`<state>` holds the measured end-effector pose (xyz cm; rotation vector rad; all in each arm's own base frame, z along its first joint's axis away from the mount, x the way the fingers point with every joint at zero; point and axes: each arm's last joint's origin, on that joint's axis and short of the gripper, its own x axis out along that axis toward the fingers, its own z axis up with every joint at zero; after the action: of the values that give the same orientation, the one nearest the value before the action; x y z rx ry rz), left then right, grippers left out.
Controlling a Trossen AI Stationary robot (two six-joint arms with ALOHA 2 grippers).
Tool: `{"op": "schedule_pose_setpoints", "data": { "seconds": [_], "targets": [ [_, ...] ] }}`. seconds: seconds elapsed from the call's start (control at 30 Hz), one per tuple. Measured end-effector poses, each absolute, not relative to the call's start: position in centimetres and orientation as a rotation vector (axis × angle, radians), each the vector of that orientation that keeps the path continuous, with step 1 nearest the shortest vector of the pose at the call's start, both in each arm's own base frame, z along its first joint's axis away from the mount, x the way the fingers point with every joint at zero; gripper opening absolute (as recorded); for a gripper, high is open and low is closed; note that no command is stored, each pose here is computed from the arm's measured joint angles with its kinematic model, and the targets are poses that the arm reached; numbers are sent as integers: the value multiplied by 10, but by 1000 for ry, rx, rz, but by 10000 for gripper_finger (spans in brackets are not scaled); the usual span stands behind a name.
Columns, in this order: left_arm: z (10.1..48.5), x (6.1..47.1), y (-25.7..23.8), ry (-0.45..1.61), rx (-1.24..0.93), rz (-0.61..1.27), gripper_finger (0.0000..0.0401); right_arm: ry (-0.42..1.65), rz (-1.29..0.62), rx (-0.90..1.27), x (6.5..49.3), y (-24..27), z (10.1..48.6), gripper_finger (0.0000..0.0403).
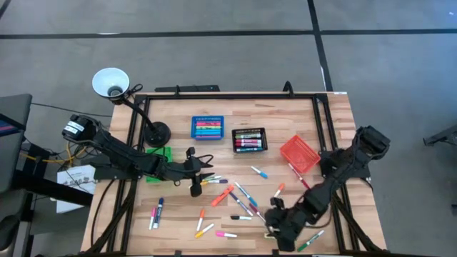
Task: Pick & Place Markers
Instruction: Put the light green highlighter pen into the blue basket
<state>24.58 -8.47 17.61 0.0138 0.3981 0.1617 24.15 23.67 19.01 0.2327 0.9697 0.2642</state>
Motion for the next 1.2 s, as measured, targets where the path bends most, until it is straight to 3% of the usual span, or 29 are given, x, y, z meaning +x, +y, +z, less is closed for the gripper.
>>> {"op": "schedule_pose_setpoints", "data": {
  "seconds": [0.33,0.5,0.9,1.2],
  "targets": [
    [176,246,-85,398,13,162,131,975,217,237,212,269,174,176],
    [176,246,-85,398,13,162,131,1032,192,181,213,277,145,176],
    [176,246,-85,398,13,161,131,1074,174,122,221,282,118,162],
    [176,246,-85,398,13,161,131,1069,192,-4,222,280,110,110]
  ]
}}
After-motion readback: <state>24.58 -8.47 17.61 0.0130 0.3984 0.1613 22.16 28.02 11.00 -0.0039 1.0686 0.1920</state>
